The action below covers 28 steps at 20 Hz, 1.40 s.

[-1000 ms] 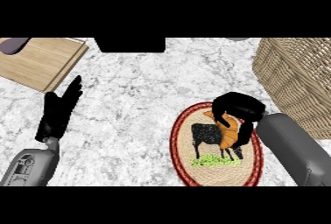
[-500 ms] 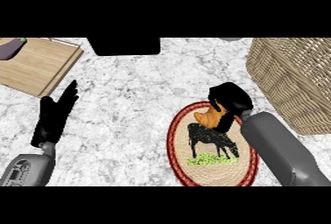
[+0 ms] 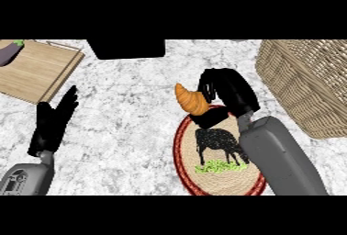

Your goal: Pick the croissant from the placemat and place it in the basket

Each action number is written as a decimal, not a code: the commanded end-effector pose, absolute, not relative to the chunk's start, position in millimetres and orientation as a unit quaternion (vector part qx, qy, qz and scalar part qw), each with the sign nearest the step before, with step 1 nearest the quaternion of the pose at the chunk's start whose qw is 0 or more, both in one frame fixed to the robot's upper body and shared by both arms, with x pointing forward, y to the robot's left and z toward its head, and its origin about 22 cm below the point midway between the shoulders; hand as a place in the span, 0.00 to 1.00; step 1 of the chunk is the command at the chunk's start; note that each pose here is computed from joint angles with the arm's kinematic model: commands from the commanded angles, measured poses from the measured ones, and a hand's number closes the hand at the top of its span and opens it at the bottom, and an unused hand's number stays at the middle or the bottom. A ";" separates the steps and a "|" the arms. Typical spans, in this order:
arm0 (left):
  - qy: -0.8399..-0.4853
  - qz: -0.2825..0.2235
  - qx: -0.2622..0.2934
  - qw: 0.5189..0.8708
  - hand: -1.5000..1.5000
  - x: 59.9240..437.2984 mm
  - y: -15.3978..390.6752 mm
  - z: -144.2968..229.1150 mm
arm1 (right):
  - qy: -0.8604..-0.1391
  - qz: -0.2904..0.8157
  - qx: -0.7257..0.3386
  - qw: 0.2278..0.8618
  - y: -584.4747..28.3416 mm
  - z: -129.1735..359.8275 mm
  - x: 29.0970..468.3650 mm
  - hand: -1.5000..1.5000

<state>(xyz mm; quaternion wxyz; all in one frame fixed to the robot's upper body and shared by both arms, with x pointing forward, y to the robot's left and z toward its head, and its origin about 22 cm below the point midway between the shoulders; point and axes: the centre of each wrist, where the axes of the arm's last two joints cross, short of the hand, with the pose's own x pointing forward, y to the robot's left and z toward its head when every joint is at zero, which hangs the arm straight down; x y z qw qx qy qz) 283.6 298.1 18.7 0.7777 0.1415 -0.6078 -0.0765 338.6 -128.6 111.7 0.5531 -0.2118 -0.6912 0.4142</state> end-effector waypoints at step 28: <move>-0.628 -0.105 0.125 0.761 0.50 295.4 271.2 33.7 | -0.565 0.318 -0.503 0.572 -279.9 383.2 333.1 1.00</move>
